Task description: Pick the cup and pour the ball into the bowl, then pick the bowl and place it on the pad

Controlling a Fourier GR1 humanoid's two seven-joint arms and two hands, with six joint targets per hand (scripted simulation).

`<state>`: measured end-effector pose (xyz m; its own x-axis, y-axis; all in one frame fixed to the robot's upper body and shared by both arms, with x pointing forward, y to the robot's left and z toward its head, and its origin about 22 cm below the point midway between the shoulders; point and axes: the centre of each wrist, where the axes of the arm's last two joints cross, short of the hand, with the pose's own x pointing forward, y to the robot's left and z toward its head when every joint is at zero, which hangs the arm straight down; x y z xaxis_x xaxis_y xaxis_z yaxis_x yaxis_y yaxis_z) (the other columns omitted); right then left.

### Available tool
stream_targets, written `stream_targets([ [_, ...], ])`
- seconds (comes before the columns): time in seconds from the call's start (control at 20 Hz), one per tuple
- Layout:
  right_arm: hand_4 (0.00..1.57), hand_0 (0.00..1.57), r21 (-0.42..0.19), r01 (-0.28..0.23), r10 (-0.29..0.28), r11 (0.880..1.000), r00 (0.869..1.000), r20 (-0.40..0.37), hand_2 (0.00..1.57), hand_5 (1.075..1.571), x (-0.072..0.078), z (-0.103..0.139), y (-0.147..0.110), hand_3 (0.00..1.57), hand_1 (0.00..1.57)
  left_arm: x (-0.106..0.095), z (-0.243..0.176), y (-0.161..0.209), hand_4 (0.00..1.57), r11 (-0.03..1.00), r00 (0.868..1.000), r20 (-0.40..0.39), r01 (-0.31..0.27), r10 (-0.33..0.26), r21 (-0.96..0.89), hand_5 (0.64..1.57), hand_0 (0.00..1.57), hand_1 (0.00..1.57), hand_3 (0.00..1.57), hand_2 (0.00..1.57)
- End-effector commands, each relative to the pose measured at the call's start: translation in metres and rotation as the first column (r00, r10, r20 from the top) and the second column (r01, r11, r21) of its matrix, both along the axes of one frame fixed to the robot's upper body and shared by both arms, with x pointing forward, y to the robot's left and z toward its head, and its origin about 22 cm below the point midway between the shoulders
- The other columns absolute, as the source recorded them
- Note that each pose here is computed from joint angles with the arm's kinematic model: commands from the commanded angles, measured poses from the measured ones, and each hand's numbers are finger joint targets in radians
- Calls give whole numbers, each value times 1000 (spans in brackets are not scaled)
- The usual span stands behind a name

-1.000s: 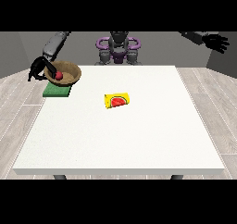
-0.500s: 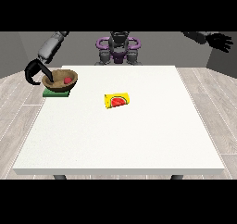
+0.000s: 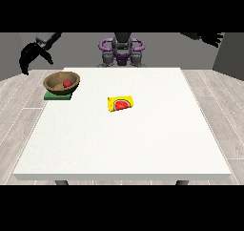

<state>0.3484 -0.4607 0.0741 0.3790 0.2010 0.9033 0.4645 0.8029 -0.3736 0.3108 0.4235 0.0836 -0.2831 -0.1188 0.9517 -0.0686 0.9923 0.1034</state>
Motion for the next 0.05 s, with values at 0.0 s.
stream_targets([
  [0.0,476,0,51,-155,153,987,987,44,0,1434,26,4,44,0,0,-2,-37,-26,902,1000,987,-163,-14,12,-15,1559,0,0,0,0],
])
